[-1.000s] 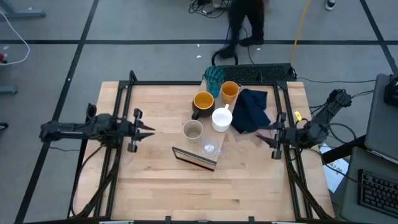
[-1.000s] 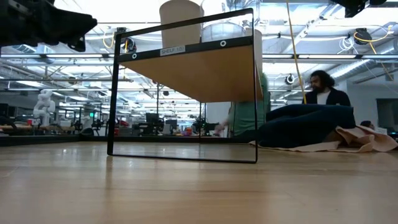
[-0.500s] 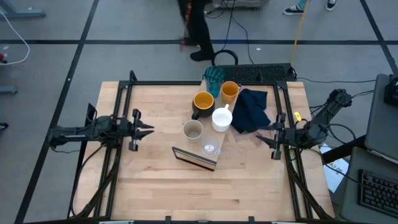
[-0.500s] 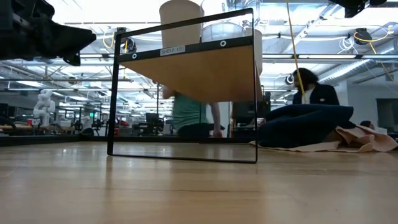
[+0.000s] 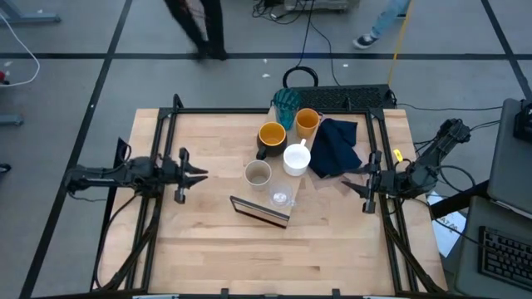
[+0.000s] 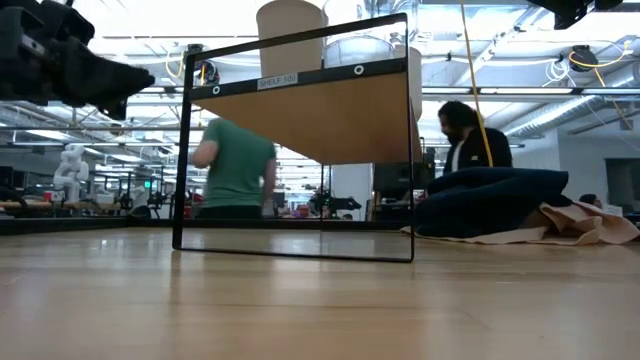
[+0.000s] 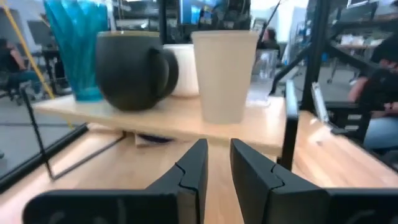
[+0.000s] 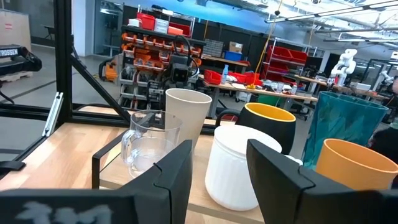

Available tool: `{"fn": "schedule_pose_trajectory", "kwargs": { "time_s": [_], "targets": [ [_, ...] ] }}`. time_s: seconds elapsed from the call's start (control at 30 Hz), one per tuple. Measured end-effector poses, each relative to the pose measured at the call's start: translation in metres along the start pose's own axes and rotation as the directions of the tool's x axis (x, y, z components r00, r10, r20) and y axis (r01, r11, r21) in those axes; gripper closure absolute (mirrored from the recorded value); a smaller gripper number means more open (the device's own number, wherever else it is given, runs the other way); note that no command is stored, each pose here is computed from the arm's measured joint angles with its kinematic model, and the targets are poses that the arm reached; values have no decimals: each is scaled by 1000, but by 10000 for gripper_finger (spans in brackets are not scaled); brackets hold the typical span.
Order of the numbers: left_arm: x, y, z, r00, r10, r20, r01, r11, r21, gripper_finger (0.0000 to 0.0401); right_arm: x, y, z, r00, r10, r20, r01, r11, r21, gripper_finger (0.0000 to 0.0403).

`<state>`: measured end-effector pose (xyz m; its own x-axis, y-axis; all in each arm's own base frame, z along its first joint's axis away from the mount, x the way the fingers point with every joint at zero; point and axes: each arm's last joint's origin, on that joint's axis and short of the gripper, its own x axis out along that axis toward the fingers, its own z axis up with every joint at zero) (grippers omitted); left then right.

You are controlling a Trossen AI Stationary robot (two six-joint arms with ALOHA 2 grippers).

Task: Stack small to large cups/mugs on shelf
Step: Return to Home Position

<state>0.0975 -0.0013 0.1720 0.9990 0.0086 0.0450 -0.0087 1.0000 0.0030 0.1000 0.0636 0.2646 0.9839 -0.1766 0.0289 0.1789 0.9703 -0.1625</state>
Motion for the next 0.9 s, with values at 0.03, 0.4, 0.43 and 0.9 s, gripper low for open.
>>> {"fn": "schedule_pose_trajectory", "kwargs": {
  "time_s": [0.03,0.4,0.43,0.9],
  "targets": [
    [0,0,-1,1000,8,-11,-8,1000,0,332,0,0,0,1000,0,0,0,1000,0,259],
    [0,0,-3,1000,7,-26,-8,1000,-26,332,0,0,0,1000,0,0,0,1000,0,259],
    [0,0,-3,1000,7,-28,-8,999,-36,332,0,0,0,1000,0,0,0,1000,0,259],
    [0,0,-3,999,14,-38,-16,998,-65,332,-8,18,6,753,639,157,-658,740,139,259]
  ]
}}
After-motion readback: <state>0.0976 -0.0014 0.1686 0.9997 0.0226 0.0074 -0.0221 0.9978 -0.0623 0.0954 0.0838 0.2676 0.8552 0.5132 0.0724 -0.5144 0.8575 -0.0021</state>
